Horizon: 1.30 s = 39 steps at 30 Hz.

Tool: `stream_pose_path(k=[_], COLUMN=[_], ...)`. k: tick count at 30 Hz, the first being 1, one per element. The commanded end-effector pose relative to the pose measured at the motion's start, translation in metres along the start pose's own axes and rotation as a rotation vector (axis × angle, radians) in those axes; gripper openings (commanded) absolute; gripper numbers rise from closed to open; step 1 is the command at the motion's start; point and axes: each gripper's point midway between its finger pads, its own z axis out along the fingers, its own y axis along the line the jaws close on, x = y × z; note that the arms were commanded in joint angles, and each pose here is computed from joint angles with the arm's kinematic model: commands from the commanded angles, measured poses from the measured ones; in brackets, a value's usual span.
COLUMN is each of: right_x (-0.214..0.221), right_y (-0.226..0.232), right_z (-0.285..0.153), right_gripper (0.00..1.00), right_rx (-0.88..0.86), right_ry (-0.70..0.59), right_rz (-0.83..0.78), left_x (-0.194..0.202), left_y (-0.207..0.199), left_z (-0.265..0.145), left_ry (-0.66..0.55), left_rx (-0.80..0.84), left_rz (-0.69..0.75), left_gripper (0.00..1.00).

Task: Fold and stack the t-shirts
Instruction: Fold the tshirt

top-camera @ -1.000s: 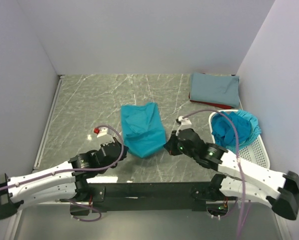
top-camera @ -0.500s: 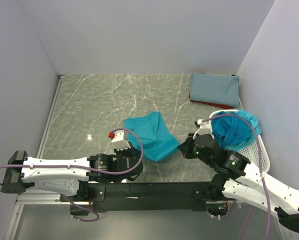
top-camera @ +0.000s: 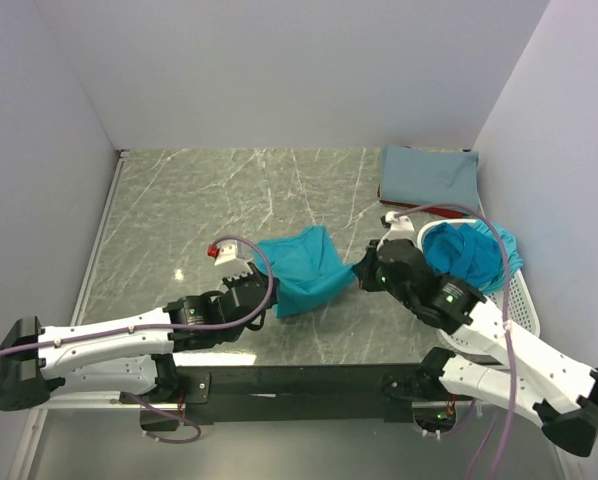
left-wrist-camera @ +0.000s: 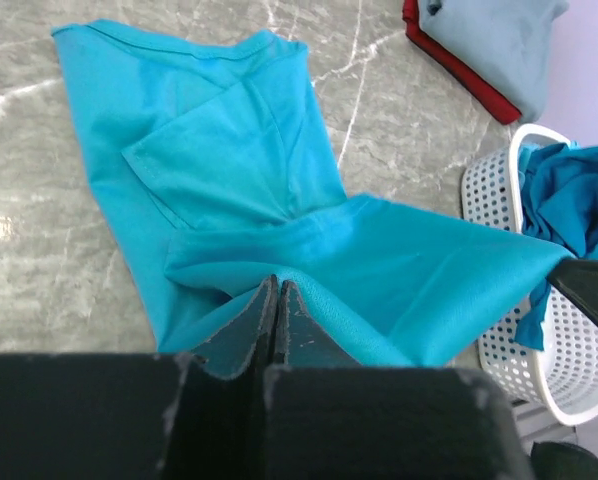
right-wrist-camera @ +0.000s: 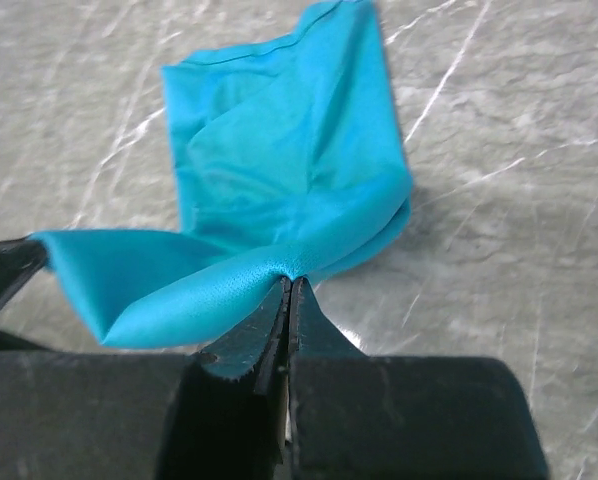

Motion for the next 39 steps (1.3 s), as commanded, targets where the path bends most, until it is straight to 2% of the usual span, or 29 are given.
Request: stream_pose_path(k=[1,26,39], right_x=[-0.034,-0.091,-0.108], right_y=[0.016,0.016,0.014], right_z=[0.006,0.088,0.154], right_gripper=[0.00,0.00,0.00], right_rx=[-0.045,0.009,0.023], right_ry=[-0.071,-0.058,0.001], right_rz=[-0.004,-0.026,-0.045], left_x=[-0.012,-0.052,-0.062], left_y=[-0.012,0.025,0.075], left_z=[0.005,0.076,0.116], left_ry=[-0.005,-0.016,-0.005], left_rx=[0.073,0.032,-0.026], left_rz=[-0.009,-0.009,-0.058], left_gripper=[0.00,0.00,0.00])
